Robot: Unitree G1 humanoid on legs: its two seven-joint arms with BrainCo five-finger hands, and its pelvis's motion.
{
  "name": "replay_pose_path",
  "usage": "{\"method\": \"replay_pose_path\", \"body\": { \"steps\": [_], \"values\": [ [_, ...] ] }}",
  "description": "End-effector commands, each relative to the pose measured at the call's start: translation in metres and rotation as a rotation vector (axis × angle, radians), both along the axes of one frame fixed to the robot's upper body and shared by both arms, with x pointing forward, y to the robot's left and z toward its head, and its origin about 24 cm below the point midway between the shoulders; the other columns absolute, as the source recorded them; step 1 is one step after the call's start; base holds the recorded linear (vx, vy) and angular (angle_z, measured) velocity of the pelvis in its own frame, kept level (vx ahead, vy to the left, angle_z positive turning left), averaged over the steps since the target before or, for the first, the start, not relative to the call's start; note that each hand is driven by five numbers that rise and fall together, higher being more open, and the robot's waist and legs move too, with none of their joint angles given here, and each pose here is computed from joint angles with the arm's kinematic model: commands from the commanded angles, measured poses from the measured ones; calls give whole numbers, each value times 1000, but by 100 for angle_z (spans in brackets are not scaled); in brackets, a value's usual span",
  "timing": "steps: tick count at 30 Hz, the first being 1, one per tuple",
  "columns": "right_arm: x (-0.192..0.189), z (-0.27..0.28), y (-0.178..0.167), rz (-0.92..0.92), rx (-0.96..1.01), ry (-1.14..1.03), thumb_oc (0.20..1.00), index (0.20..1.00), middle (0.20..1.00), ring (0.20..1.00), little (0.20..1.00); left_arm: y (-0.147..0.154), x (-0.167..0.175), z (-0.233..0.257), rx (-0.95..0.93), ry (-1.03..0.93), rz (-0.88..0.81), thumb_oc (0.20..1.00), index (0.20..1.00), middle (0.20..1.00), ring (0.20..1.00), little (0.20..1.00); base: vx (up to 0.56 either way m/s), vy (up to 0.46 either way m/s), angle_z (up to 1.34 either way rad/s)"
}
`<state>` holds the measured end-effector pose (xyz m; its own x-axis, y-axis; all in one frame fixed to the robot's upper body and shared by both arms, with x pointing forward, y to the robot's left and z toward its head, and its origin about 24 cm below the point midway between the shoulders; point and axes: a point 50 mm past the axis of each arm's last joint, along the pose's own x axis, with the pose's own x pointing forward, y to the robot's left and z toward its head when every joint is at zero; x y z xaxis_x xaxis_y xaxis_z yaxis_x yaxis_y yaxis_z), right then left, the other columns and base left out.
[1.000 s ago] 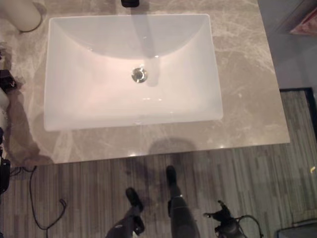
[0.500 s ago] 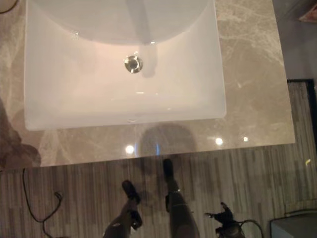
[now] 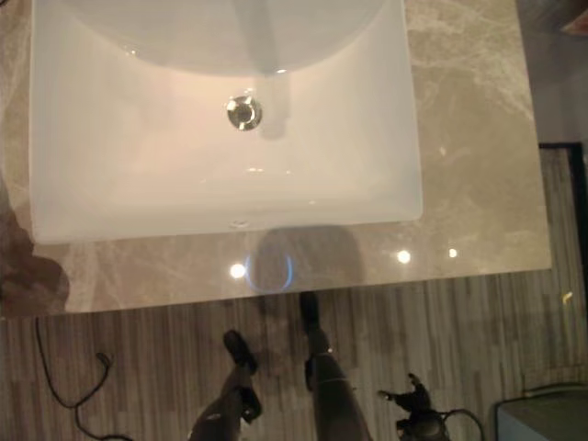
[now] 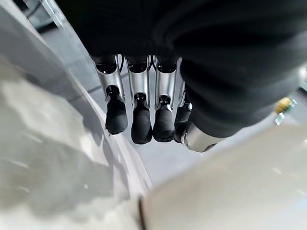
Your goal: Put brush and paste in cup on sink, flatten towel.
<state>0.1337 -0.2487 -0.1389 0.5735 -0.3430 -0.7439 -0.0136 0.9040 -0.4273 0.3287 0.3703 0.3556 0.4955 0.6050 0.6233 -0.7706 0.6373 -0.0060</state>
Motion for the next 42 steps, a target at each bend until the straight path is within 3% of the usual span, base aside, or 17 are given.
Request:
{"method": "replay_pose_path", "body": {
  "steps": [1,11,25,42],
  "values": [
    [1,4,-14,-31,-36,-3,1000,1000,1000,1000,1000,-7,-1,15,51,-39,13,200,200,200,200,200,10,-29,-6],
    [2,6,-20,-17,-48,13,1000,1000,1000,1000,1000,-17,10,13,-53,-68,-99,200,200,200,200,200,12,-30,-8],
    [-4,5,-22,-32,-44,21,1000,1000,1000,1000,1000,-20,11,20,-54,-62,-151,200,200,200,200,200,-1,-5,0],
    [-24,2,-37,-114,-67,74,1000,1000,1000,1000,1000,17,-16,32,-135,-70,-15,200,200,200,200,200,31,-8,-4]
  ]
}}
